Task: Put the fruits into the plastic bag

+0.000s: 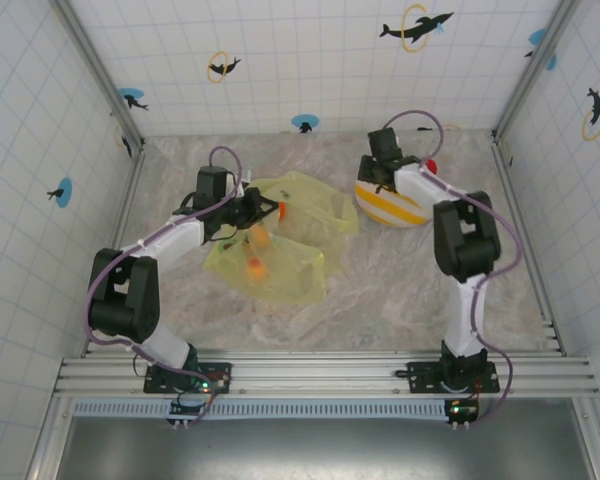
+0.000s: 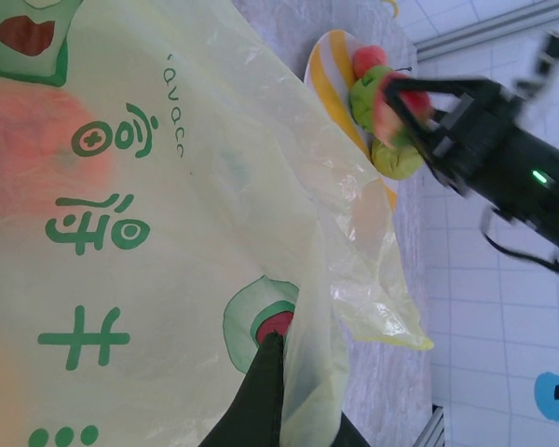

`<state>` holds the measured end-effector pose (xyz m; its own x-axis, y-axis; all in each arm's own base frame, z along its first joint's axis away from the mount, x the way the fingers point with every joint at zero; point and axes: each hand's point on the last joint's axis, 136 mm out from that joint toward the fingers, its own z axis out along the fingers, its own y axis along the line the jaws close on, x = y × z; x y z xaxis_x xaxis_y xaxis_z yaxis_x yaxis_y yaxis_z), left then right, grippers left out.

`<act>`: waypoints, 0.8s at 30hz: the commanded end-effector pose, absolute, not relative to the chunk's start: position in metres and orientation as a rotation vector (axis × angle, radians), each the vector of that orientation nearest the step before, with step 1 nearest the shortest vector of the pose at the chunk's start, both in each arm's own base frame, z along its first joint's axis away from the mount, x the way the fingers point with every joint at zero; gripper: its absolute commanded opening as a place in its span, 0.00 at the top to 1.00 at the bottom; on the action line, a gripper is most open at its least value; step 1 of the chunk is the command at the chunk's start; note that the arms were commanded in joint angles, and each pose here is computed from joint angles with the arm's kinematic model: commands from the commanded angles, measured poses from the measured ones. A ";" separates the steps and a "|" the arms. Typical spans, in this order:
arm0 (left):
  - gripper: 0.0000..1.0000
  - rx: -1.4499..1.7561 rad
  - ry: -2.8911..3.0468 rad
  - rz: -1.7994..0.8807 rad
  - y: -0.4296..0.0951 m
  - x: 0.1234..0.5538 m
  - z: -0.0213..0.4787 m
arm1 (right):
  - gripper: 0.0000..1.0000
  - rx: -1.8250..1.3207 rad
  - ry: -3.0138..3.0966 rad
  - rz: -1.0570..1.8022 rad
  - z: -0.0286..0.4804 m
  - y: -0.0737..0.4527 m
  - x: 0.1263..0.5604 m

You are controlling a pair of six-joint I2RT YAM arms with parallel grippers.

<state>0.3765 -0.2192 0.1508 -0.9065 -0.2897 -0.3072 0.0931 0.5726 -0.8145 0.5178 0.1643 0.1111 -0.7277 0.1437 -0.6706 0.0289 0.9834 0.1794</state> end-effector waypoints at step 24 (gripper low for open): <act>1.00 -0.157 2.381 -1.303 -0.216 0.374 0.158 | 0.47 -0.737 2.149 0.626 0.111 0.273 0.298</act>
